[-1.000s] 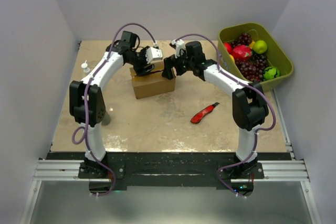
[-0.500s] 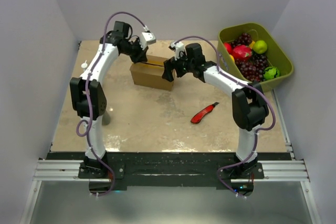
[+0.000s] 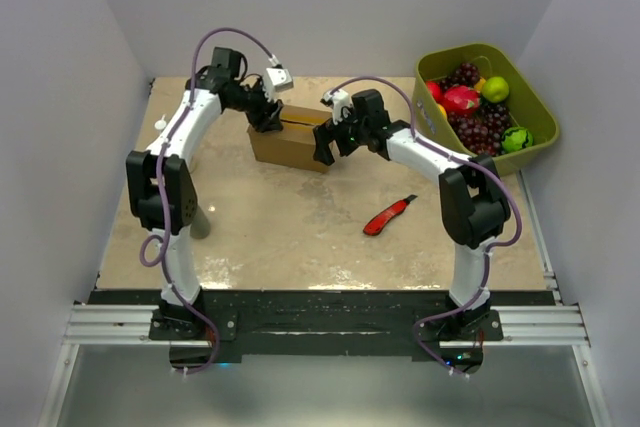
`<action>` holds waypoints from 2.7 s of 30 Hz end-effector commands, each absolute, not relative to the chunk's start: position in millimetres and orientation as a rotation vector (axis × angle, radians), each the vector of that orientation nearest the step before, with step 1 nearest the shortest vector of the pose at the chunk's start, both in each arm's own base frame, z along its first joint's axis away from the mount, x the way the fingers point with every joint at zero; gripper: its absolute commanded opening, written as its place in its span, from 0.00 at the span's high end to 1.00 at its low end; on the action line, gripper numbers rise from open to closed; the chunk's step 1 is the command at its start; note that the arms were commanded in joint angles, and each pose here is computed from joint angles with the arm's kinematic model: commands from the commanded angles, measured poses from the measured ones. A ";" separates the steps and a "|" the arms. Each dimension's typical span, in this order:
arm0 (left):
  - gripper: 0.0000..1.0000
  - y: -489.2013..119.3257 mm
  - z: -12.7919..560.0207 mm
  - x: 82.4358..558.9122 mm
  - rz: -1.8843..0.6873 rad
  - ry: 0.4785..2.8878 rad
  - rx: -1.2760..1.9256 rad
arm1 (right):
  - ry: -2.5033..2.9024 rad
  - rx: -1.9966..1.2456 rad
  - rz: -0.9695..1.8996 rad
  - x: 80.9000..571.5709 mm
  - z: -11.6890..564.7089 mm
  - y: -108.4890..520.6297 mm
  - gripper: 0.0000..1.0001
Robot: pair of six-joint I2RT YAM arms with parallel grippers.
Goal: Unpack the express box
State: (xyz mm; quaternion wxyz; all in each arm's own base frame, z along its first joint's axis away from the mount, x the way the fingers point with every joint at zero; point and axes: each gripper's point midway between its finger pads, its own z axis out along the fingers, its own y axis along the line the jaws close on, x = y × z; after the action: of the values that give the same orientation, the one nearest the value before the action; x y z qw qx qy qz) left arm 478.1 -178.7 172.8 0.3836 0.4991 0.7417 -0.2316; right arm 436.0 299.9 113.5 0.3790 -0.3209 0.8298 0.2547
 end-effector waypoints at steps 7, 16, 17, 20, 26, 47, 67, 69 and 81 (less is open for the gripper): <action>0.32 -198.7 202.5 513.7 -0.355 1.642 1.512 | 2.051 -0.823 0.693 436.8 144.3 306.9 0.01; 0.31 -200.5 159.8 502.0 -0.307 1.631 1.750 | 2.039 -0.795 0.716 437.0 154.2 308.0 0.01; 0.32 -202.5 156.8 503.4 -0.280 1.615 1.772 | 2.036 -0.799 0.720 436.4 154.9 309.1 0.01; 0.36 -197.9 146.3 510.2 -0.167 1.616 1.790 | 2.034 -0.796 0.728 437.4 155.5 309.3 0.01; 0.55 -198.8 149.3 517.6 -0.030 1.584 1.778 | 2.035 -0.785 0.734 440.0 156.3 308.2 0.01; 1.00 -183.2 171.8 489.8 -0.145 2.032 1.184 | 1.834 -0.410 1.114 478.6 276.1 305.5 0.01; 1.00 -188.4 192.8 480.6 -0.159 2.035 1.091 | 2.069 -0.415 0.937 467.8 193.3 318.4 0.01; 1.00 -189.0 193.5 479.2 -0.158 2.037 1.092 | 2.080 -0.393 0.954 468.0 190.5 320.0 0.01; 1.00 -194.5 196.8 475.8 -0.118 2.028 1.104 | 2.053 -0.304 0.986 476.8 206.2 323.5 0.01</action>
State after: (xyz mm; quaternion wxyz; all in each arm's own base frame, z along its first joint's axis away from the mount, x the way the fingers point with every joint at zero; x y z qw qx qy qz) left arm 477.1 -192.5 161.3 0.3637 0.4515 0.8132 -0.0504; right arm 463.7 323.9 191.8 0.3855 -0.1413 0.8206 0.3975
